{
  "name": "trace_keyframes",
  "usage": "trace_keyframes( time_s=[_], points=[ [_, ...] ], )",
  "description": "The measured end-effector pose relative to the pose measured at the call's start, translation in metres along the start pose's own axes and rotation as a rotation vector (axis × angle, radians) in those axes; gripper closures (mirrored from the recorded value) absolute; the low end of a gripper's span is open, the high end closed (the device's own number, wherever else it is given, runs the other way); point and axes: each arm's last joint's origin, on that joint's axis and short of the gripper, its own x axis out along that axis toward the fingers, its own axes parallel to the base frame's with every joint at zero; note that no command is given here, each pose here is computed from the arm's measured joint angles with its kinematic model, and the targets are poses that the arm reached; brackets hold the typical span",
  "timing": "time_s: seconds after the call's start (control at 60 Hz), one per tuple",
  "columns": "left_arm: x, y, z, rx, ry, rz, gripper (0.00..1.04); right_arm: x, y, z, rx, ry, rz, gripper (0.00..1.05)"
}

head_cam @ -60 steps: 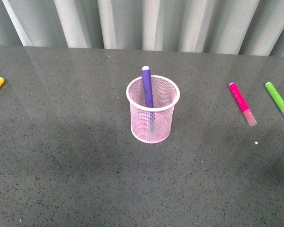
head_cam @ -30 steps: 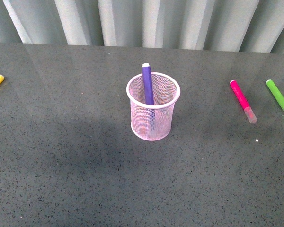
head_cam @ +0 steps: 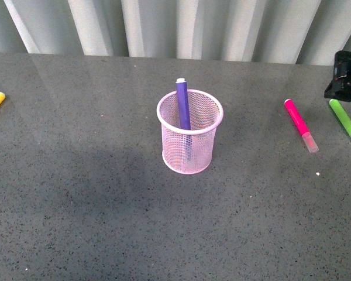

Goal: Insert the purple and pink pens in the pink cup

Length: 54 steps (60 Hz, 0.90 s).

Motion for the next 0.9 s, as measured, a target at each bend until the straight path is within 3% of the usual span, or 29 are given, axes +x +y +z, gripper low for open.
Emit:
trace_keyframes(
  time_s=[0.517, 0.9],
  points=[
    [0.0, 0.0, 0.0, 0.0, 0.0, 0.0, 0.07, 0.058, 0.021, 0.021, -0.038, 0.062, -0.01, 0.07],
    [0.0, 0.0, 0.0, 0.0, 0.0, 0.0, 0.07, 0.083, 0.023, 0.009, -0.044, 0.111, -0.023, 0.07]
  ],
)
